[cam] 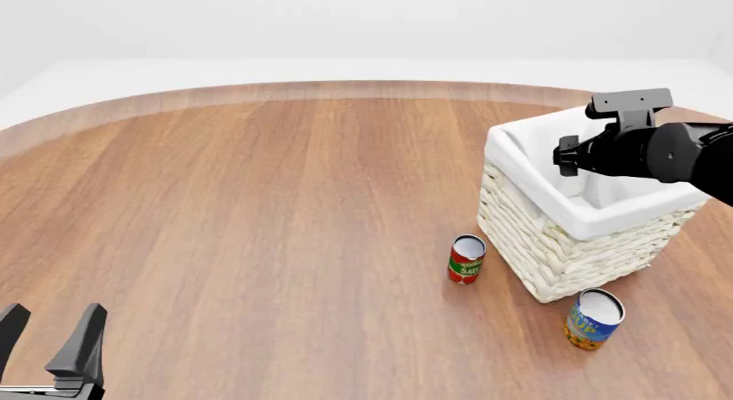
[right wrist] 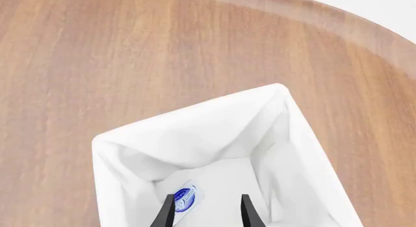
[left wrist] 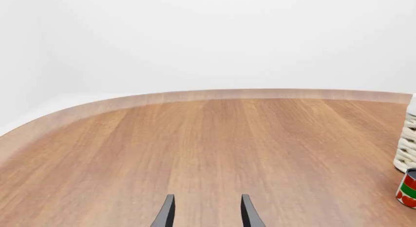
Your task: Pick up the alphabet soup and the cream cheese box, and put them in the basket.
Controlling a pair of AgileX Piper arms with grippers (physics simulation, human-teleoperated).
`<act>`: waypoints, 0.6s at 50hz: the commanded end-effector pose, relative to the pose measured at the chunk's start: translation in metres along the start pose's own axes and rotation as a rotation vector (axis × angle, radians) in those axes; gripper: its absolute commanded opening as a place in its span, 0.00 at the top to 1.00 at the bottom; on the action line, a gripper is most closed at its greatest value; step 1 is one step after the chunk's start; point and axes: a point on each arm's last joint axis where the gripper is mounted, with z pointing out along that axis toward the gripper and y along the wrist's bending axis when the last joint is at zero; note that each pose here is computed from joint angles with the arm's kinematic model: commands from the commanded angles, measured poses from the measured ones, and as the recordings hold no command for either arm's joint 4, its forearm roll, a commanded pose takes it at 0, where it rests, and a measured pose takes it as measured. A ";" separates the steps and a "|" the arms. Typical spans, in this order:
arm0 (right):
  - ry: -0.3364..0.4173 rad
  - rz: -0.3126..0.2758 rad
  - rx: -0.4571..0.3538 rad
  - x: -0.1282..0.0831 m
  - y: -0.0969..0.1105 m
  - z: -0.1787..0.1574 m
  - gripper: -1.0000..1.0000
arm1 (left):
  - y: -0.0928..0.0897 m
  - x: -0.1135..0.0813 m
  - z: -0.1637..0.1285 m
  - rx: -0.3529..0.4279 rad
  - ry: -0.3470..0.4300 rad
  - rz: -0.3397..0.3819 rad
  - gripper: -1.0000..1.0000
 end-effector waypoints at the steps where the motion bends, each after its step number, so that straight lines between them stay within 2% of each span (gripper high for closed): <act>1: -0.009 -0.007 -0.011 0.001 0.006 -0.010 0.00 | 0.000 0.000 0.000 0.000 0.000 0.000 0.00; 11: -0.028 -0.019 -0.032 0.004 0.015 -0.036 0.00 | 0.000 0.000 0.000 0.000 0.000 0.000 0.00; 15: -0.049 -0.027 -0.057 0.006 0.024 -0.056 0.00 | 0.000 0.000 0.000 0.000 0.001 0.000 0.00; 17: -0.043 -0.047 -0.052 0.010 0.023 -0.058 0.00 | 0.000 0.000 0.000 0.000 -0.003 0.001 0.00; 20: -0.050 -0.044 -0.060 0.021 0.026 -0.065 0.00 | 0.000 0.000 0.000 0.000 0.003 -0.001 0.00; 30: -0.076 -0.042 -0.055 0.028 0.024 -0.095 0.00 | 0.000 0.000 0.000 0.000 0.000 0.000 0.00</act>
